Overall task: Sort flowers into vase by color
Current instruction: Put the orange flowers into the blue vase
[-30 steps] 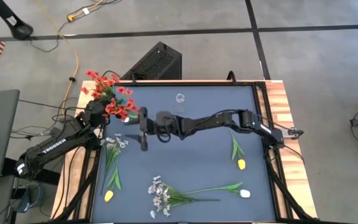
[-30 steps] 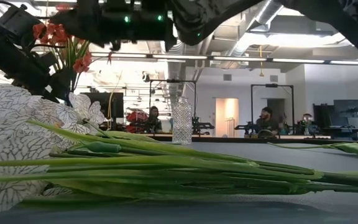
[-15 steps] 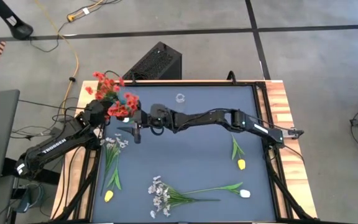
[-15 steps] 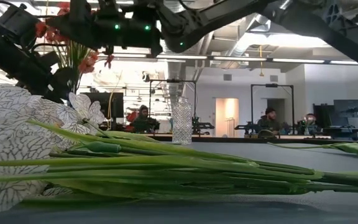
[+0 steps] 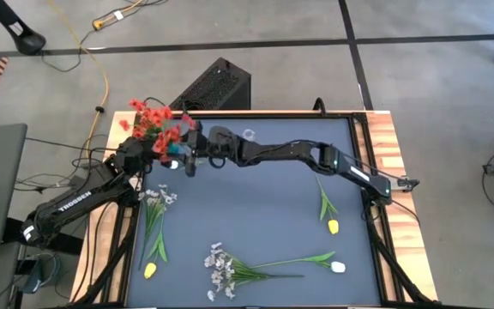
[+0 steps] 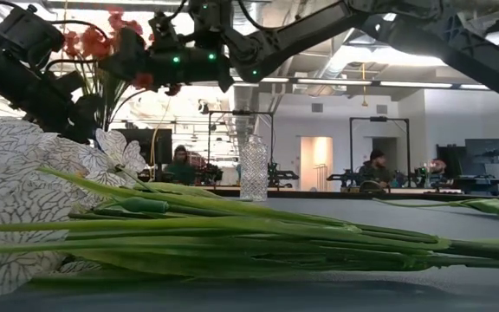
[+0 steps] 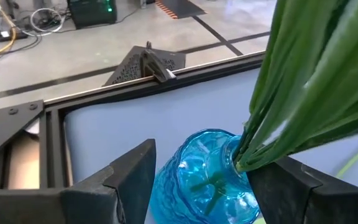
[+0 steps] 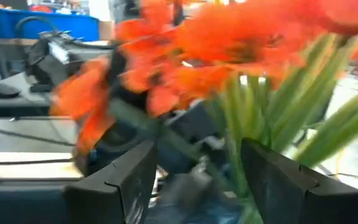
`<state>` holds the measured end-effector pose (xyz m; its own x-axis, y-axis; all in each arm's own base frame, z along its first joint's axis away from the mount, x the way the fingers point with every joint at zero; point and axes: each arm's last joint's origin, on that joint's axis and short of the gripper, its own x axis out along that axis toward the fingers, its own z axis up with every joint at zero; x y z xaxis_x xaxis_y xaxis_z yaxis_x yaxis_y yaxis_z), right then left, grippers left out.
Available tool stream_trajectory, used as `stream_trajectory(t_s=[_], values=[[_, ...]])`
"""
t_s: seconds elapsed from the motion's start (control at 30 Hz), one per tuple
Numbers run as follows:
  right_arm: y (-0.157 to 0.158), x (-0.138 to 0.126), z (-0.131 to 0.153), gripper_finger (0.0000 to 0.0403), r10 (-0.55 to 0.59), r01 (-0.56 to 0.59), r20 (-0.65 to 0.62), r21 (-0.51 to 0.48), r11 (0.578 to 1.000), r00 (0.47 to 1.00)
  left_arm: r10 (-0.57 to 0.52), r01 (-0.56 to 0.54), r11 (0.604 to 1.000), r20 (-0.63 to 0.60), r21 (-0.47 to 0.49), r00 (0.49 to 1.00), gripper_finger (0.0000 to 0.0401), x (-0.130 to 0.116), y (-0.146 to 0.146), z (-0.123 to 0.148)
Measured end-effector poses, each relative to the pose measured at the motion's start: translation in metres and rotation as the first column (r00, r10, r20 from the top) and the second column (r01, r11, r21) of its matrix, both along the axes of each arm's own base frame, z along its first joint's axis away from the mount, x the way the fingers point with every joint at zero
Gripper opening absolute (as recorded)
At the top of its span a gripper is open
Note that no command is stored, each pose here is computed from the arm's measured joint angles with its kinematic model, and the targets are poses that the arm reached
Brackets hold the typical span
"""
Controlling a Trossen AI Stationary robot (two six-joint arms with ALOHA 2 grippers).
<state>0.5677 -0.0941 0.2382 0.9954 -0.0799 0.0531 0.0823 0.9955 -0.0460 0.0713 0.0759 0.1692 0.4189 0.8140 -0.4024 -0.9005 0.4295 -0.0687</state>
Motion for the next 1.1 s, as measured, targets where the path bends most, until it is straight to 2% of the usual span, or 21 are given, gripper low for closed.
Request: stream_trajectory(t_s=[0.17,0.37,0.6,0.7,0.9,1.1], values=[[-0.009,-0.002,0.0,0.026,-0.016,0.016,0.005,0.008,1.0,1.0,-0.067,0.067,0.998,0.001,-0.007,0.998,0.0227,0.002,-0.001,0.0],[-0.015,-0.003,0.001,0.026,-0.011,0.011,0.007,0.013,1.0,1.0,-0.07,0.07,0.998,0.02,-0.007,0.997,0.0227,0.0,-0.003,0.001],[-0.031,-0.006,0.0,0.026,-0.04,0.04,0.007,0.03,0.999,0.999,-0.122,0.119,0.992,0.107,0.034,0.987,0.0227,-0.007,-0.011,0.007],[-0.039,-0.008,0.0,0.026,-0.053,0.053,0.008,0.04,0.998,0.999,-0.143,0.138,0.99,0.175,0.041,0.974,0.0227,-0.009,-0.014,0.009],[-0.039,-0.008,-0.001,0.026,-0.053,0.053,0.0,0.041,0.998,0.999,-0.229,0.226,0.973,0.221,0.039,0.948,0.0227,-0.008,-0.017,0.011],[-0.038,-0.008,-0.003,0.026,-0.052,0.053,-0.028,0.046,0.998,0.998,-0.358,0.359,0.932,0.268,0.046,0.894,0.0227,-0.004,-0.02,0.014]])
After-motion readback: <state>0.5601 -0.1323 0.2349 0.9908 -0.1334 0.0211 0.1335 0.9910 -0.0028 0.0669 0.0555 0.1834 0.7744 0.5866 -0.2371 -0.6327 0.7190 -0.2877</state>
